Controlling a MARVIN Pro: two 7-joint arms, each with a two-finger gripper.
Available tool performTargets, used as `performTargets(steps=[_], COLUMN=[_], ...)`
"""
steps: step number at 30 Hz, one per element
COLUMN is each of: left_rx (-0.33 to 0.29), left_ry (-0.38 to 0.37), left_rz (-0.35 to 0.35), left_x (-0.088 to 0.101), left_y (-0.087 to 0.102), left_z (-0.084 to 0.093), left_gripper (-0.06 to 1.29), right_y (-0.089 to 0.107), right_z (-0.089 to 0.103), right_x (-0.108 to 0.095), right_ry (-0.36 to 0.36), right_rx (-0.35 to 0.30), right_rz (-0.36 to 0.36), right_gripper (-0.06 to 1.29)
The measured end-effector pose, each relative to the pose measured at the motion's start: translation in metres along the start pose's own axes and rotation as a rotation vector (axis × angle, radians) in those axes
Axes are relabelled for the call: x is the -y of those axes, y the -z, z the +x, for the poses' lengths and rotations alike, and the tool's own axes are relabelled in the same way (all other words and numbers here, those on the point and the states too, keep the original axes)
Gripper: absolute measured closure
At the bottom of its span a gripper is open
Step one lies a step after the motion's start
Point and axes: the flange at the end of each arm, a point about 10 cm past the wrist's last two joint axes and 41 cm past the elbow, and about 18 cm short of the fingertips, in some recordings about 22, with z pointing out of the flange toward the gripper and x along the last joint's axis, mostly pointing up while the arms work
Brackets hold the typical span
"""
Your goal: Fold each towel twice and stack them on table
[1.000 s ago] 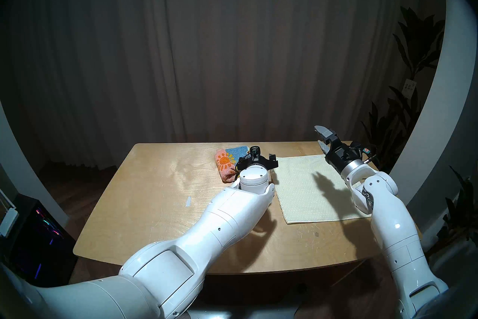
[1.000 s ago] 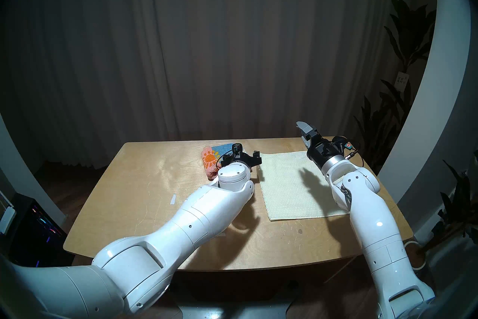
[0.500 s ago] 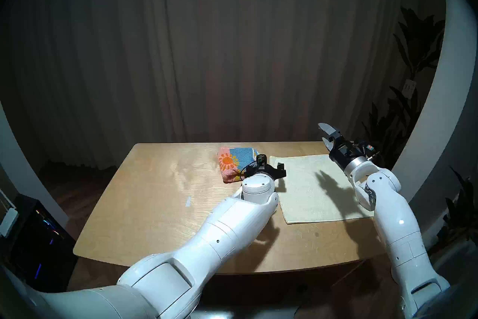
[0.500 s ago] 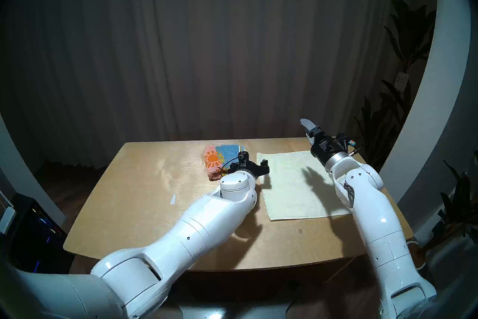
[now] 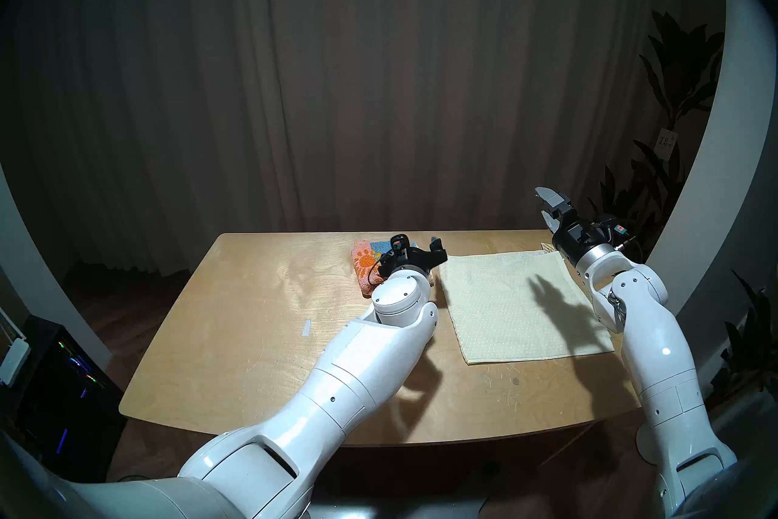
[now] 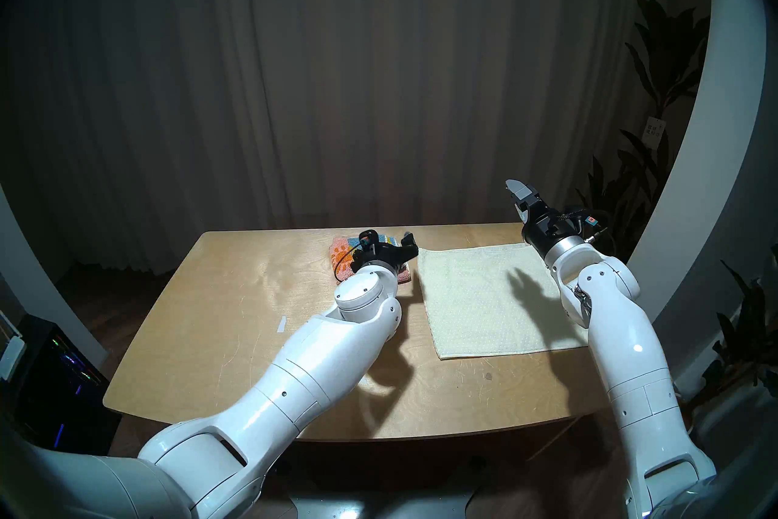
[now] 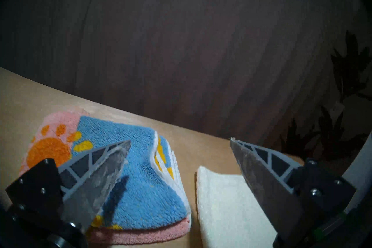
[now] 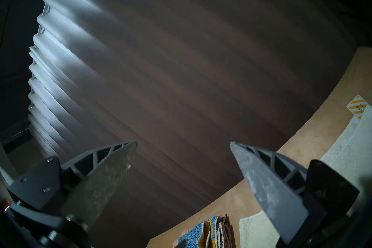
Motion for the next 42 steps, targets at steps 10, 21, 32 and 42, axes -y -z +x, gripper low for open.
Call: performTargets(steps=[10, 21, 32, 42], left_rx=[-0.049, -0.031, 0.037, 0.17], left_ry=[0.207, 0.379, 0.535, 0.674], left_rz=[0.041, 0.01, -0.055, -0.132], left_x=[0.036, 0.041, 0.029, 0.021], left_y=[0.014, 0.04, 0.067, 0.099], left_z=[0.023, 0.026, 0.026, 0.022], left_gripper=[0.01, 0.01, 0.01, 0.01], right_y=[0.024, 0.059, 0.09, 0.123], right_z=[-0.026, -0.042, -0.038, -0.022], right_x=[-0.024, -0.052, -0.063, -0.058], right_ry=[-0.049, -0.097, -0.115, -0.127], right_rx=[0.047, 0.076, 0.077, 0.08], right_rz=[-0.091, -0.221, -0.307, -0.357], right_gripper=[0.03, 0.03, 0.03, 0.03])
